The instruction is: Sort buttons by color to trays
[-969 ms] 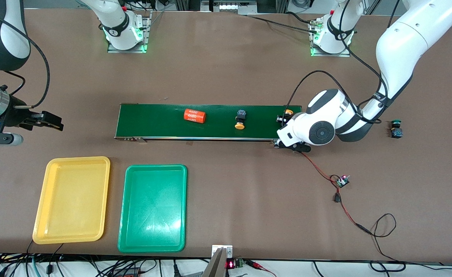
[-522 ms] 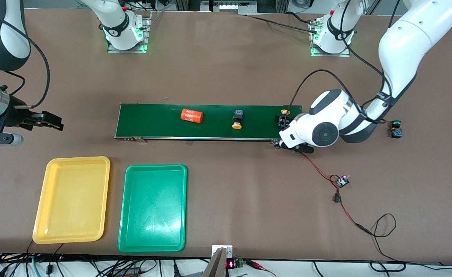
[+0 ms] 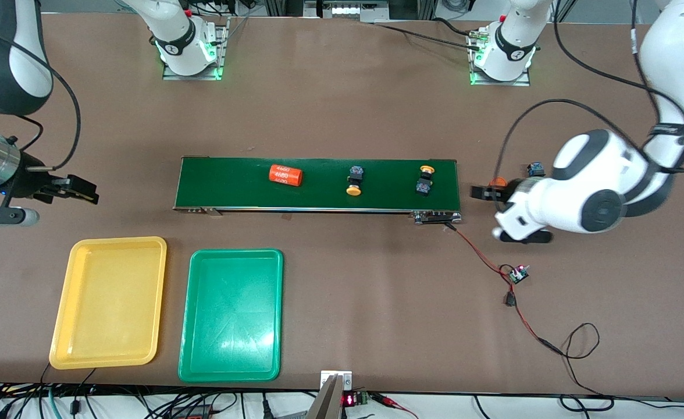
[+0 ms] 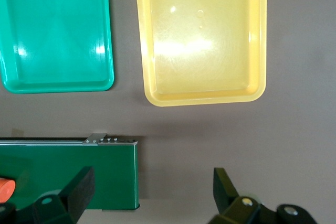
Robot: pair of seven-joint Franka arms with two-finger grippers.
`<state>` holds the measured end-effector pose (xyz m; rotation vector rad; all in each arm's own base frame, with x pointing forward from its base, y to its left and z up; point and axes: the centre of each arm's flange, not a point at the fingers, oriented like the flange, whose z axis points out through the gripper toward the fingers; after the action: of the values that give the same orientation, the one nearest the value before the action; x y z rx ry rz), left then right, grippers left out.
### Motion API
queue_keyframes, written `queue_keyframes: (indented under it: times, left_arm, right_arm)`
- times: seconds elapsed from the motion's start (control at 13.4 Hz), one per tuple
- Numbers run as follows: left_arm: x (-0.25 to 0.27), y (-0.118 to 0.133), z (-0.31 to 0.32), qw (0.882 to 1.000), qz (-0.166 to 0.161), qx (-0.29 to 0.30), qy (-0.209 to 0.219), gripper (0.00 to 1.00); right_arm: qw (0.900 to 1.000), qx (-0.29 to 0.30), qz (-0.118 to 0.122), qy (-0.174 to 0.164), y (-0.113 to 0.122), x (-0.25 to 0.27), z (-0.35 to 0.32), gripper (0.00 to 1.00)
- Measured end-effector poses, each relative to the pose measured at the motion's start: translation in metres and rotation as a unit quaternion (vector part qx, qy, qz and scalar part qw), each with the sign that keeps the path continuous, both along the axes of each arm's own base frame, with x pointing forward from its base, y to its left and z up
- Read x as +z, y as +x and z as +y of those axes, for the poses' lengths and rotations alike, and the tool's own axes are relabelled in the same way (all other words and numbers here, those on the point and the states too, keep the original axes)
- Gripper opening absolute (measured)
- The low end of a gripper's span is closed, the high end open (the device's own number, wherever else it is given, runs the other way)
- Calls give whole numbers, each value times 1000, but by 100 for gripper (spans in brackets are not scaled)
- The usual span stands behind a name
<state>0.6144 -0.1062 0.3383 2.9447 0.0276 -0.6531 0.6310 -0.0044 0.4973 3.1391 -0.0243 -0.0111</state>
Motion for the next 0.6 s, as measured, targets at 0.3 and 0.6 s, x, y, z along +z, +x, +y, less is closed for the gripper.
queue_keyframes:
  times: [0.3, 0.6]
  left_arm:
    - [31, 24, 31, 999, -37, 9, 18, 100]
    - [42, 29, 52, 999, -35, -10, 18, 100]
  right_arm:
    - [1000, -2, 8, 6, 2, -13, 1, 100]
    - [1000, 0, 14, 7, 0, -17, 4, 100]
